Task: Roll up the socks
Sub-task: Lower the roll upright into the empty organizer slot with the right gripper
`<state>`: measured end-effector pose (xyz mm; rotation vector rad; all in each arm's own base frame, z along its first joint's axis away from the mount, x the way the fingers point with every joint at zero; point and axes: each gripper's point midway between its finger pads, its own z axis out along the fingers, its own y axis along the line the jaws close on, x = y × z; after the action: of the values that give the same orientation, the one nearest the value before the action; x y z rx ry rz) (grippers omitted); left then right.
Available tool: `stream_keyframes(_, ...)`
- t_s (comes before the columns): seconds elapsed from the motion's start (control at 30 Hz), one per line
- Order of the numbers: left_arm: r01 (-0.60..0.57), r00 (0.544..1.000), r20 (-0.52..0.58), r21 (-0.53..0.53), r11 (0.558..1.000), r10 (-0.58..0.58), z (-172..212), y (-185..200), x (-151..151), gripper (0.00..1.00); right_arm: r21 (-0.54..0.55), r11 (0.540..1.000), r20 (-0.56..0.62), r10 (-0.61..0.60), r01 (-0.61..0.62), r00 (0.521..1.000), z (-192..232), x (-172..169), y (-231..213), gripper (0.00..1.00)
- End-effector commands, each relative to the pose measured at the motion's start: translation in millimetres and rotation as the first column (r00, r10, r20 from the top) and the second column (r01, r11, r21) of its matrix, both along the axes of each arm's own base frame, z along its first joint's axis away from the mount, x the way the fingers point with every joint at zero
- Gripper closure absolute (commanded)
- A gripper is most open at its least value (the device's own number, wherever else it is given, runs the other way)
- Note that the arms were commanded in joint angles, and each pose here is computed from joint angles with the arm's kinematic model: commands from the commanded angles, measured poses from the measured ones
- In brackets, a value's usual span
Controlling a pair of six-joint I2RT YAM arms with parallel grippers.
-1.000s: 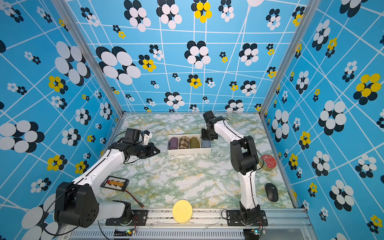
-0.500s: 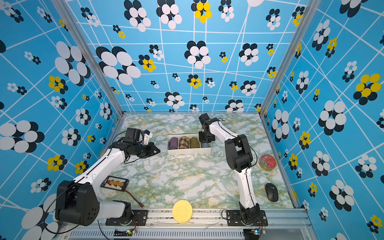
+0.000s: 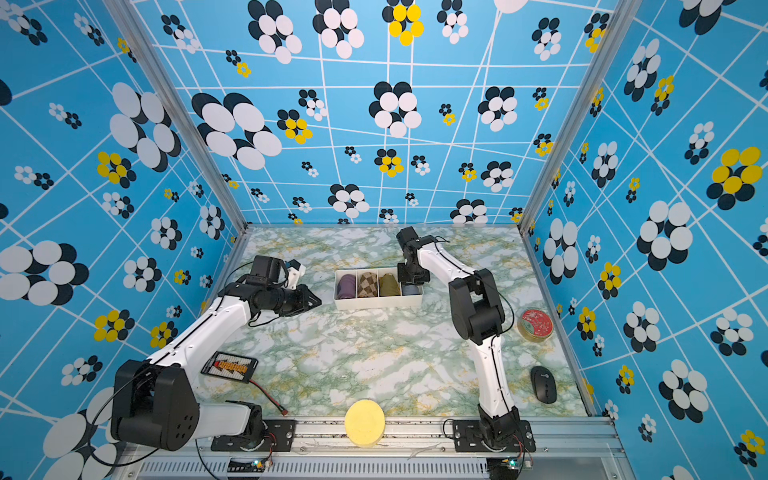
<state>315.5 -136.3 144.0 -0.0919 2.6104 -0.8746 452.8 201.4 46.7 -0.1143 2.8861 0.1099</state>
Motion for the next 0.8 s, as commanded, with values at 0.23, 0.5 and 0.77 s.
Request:
stream_keyframes(0.23, -0.017, 1.000, 0.003, 0.063, 0.998, 0.017, -12, 12, 1, 0.78, -0.053, 0.998, 0.028, -0.020, 0.022, 0.999, 3, 1, 3, 0.57)
stream_keyframes(0.5, -0.055, 0.997, 0.064, 0.128, 0.990, 0.047, -18, 25, -1, 0.77, -0.054, 0.998, 0.079, -0.023, 0.027, 0.997, 15, 7, 5, 0.51)
stream_keyframes(0.77, -0.055, 0.996, 0.071, 0.137, 0.989, 0.046, -20, 26, -2, 0.76, -0.019, 1.000, 0.136, -0.020, 0.023, 0.991, 31, 15, 14, 0.45)
